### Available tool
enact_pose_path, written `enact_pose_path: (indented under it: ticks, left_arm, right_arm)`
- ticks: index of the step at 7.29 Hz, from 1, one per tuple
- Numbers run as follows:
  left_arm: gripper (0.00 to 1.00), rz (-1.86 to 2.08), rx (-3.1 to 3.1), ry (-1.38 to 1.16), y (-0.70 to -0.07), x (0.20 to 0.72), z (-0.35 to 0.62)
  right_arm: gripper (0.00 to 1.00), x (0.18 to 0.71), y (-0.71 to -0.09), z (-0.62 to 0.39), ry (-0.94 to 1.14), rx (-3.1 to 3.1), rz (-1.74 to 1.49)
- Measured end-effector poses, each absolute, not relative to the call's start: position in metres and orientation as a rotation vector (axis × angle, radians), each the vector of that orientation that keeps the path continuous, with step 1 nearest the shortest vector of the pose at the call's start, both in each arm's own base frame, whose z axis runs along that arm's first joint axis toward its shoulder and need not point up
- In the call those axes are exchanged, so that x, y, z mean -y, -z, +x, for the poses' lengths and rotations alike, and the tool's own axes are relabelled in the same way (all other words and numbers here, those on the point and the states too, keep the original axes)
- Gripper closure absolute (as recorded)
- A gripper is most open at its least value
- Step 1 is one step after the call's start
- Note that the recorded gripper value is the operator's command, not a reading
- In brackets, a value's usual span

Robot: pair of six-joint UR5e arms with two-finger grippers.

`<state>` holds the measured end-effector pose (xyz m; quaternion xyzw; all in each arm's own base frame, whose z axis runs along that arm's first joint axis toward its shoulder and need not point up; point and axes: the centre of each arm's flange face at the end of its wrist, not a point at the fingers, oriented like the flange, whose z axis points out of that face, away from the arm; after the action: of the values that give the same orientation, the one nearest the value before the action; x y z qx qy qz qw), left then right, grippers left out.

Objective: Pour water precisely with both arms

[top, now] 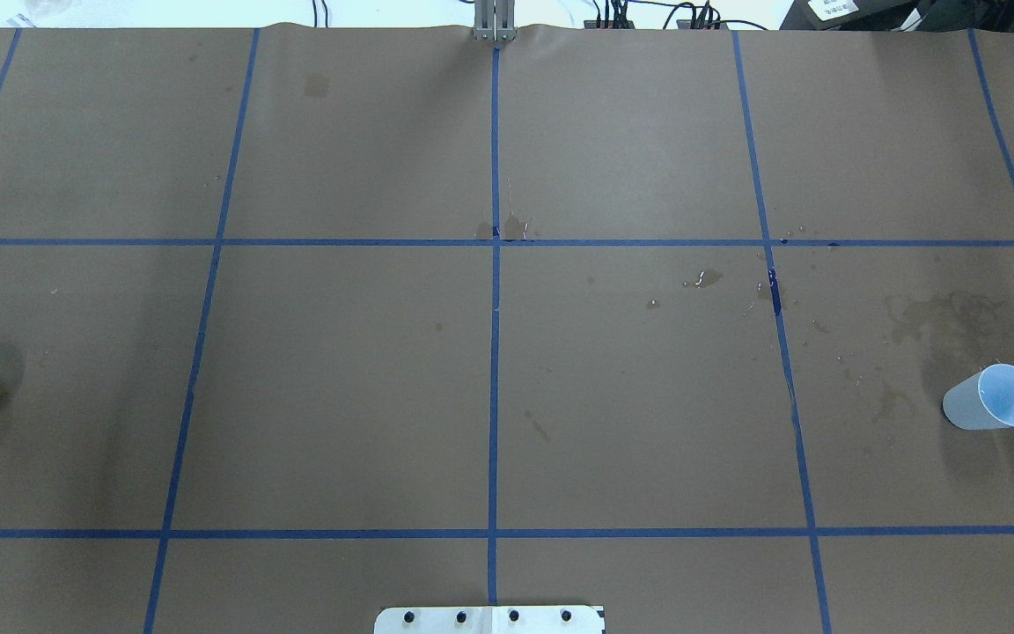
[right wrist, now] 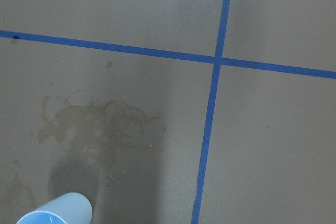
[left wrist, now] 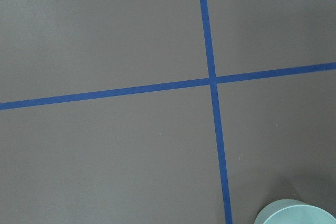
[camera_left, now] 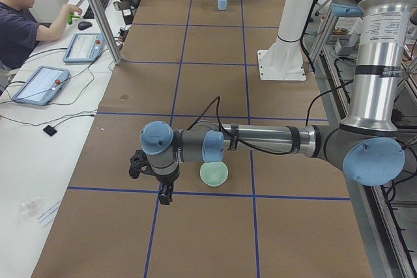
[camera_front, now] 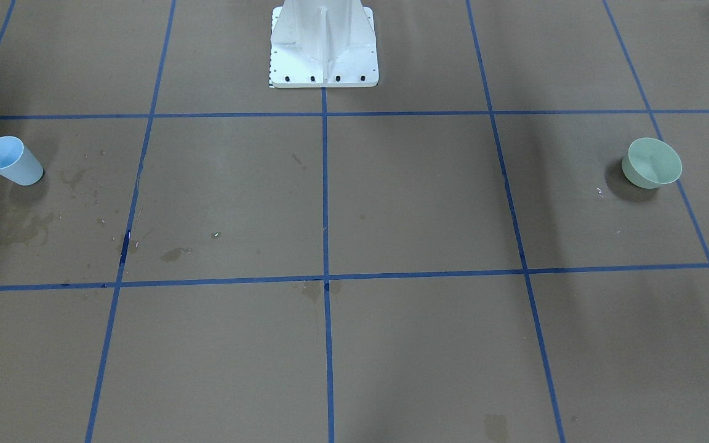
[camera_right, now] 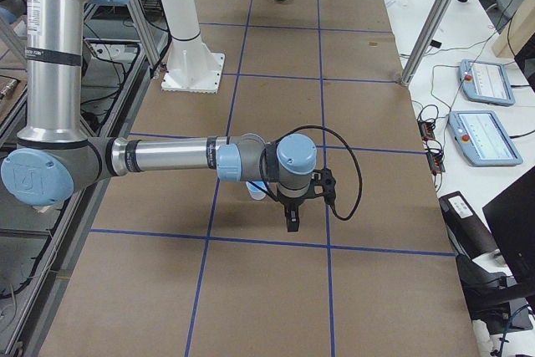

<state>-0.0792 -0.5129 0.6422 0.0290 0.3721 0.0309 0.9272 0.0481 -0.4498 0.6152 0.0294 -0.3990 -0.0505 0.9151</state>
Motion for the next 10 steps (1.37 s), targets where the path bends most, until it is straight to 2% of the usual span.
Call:
enact_pose_path:
  ticks: [10]
  left_arm:
    - [0.00, 0.080, -0.758, -0.051, -0.627, 0.515, -0.079]
  right_arm:
    - [0.00, 0.443, -0.612, 0.059, 0.047, 0.820, -0.012]
